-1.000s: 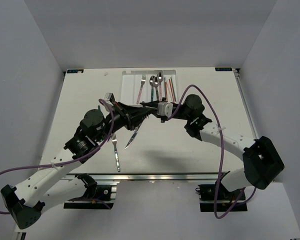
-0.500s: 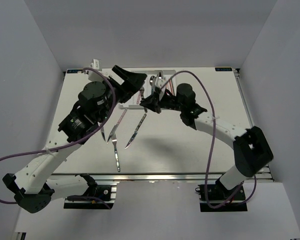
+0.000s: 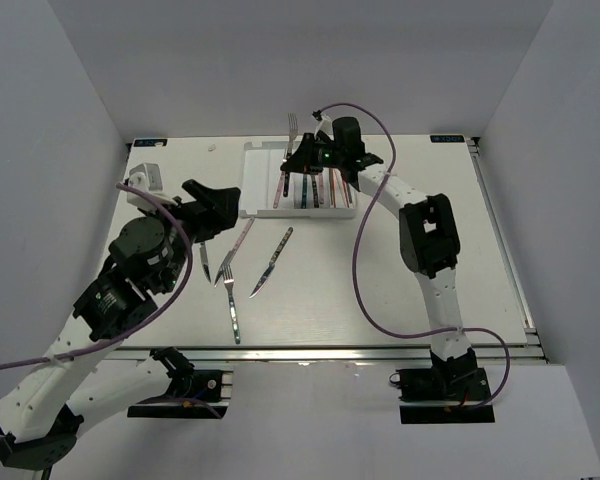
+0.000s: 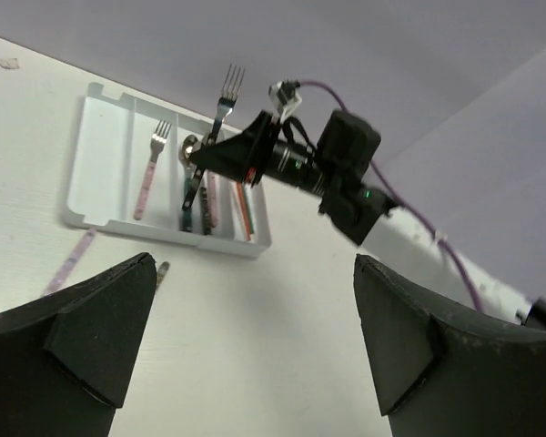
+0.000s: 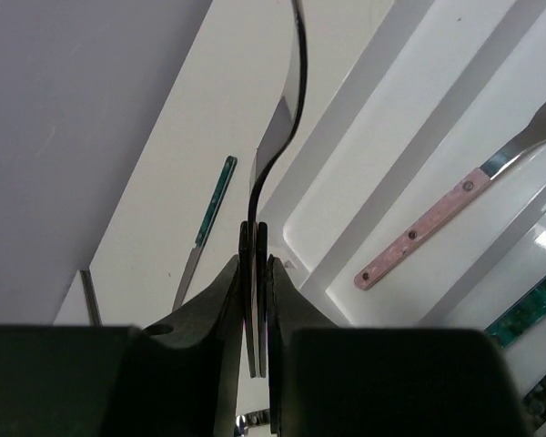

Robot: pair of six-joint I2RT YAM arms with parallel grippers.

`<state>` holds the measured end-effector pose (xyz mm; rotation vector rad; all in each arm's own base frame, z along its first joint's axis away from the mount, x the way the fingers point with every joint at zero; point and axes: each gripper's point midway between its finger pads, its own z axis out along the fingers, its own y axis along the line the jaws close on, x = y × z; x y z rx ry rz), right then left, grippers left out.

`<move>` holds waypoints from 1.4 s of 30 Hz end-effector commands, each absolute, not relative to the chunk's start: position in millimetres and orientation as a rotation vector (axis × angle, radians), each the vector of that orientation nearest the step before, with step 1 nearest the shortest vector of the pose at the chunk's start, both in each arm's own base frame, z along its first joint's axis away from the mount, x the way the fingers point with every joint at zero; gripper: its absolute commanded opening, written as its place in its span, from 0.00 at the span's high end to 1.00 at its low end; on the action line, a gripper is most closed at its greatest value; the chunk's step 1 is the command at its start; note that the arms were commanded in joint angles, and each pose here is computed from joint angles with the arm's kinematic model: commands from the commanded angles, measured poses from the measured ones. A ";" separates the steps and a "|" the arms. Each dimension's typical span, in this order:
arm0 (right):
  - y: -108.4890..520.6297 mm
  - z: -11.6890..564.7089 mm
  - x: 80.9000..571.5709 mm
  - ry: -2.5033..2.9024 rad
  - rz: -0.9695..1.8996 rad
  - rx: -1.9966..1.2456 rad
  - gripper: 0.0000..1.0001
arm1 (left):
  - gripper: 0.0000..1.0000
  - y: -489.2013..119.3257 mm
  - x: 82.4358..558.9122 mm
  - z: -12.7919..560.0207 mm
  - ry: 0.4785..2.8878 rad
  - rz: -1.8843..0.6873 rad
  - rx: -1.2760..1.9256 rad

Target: Sort the eating utensils into containers

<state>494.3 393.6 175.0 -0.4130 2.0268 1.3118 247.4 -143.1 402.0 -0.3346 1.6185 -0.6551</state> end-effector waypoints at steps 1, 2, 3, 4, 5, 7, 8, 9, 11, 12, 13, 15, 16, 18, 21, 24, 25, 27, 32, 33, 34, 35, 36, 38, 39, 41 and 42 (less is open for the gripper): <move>399.8 171.2 505.5 2.127 1.370 -0.293 1.00 | 0.02 -139.5 237.1 387.1 1.637 -0.592 -0.175; 399.7 177.5 514.8 2.105 1.373 -0.273 1.00 | 0.02 -141.9 235.7 380.4 1.635 -0.593 -0.141; 400.2 163.1 521.1 2.129 1.385 -0.231 1.00 | 0.02 -142.5 233.4 378.0 1.629 -0.584 -0.096; 395.8 158.3 529.0 2.133 1.380 -0.203 1.00 | 0.02 -145.0 227.4 379.8 1.613 -0.617 -0.060; 396.3 161.5 533.8 2.116 1.376 -0.204 1.00 | 0.02 -147.3 225.9 372.3 1.623 -0.616 -0.032; 399.1 154.3 538.7 2.094 1.380 -0.218 1.00 | 0.02 -151.5 222.5 365.2 1.627 -0.621 0.025; 400.7 154.9 539.3 2.083 1.391 -0.228 1.00 | 0.02 -156.0 217.4 365.5 1.615 -0.652 0.062; 401.2 160.6 543.2 2.064 1.392 -0.231 1.00 | 0.02 -158.3 217.2 354.7 1.629 -0.643 0.090; 404.1 155.1 545.1 2.068 1.378 -0.241 1.00 | 0.02 -159.7 214.6 350.7 1.622 -0.654 0.111; 403.8 155.1 546.7 2.065 1.368 -0.244 1.00 | 0.02 -160.4 214.5 342.2 1.635 -0.646 0.124; 405.7 152.3 545.6 2.066 1.359 -0.254 1.00 | 0.02 -160.4 214.4 338.7 1.639 -0.643 0.129; 408.2 144.2 544.5 2.078 1.347 -0.259 1.00 | 0.02 -157.2 214.1 333.5 1.639 -0.628 0.127; 409.4 141.3 543.7 2.083 1.339 -0.267 1.00 | 0.02 -157.3 214.8 327.1 1.648 -0.619 0.129; 413.7 131.6 541.8 2.094 1.318 -0.280 1.00 | 0.02 -155.7 215.2 323.2 1.654 -0.612 0.123; 418.0 123.5 540.4 2.097 1.293 -0.300 1.00 | 0.02 -155.3 214.3 319.0 1.662 -0.610 0.126; 420.1 111.7 535.7 2.133 1.255 -0.307 1.00 | 0.02 -153.9 212.7 316.9 1.662 -0.608 0.127; 420.2 109.6 535.9 2.136 1.247 -0.304 0.99 | 0.02 -152.7 212.9 316.5 1.663 -0.604 0.124; 418.6 104.1 537.7 2.142 1.231 -0.288 0.99 | 0.02 -151.8 212.1 315.1 1.665 -0.602 0.123; 419.5 98.3 538.2 2.146 1.214 -0.280 0.97 | 0.02 -148.1 209.9 313.7 1.660 -0.601 0.116; 419.3 97.4 538.8 2.146 1.211 -0.278 0.96 | 0.02 -147.7 209.5 314.4 1.658 -0.602 0.115; 419.0 96.2 539.2 2.147 1.207 -0.277 0.94 | 0.02 -148.0 209.3 313.4 1.660 -0.602 0.117; 419.8 95.3 539.5 2.146 1.204 -0.278 0.90 | 0.02 -147.3 208.9 313.7 1.659 -0.601 0.116; 419.5 94.5 539.6 2.147 1.201 -0.280 0.90 | 0.02 -147.0 209.1 313.7 1.659 -0.600 0.114; 419.1 88.7 539.7 2.157 1.196 -0.275 0.85 | 0.02 -147.9 208.1 314.1 1.657 -0.609 0.118; 419.3 88.0 540.0 2.157 1.196 -0.275 0.85 | 0.02 -148.5 207.4 314.4 1.656 -0.613 0.121; 421.5 87.4 542.0 2.134 1.205 -0.289 0.81 | 0.02 -147.8 206.8 314.4 1.654 -0.614 0.121; 421.5 87.4 542.5 2.134 1.204 -0.288 0.77 | 0.02 -148.0 206.7 314.4 1.654 -0.615 0.122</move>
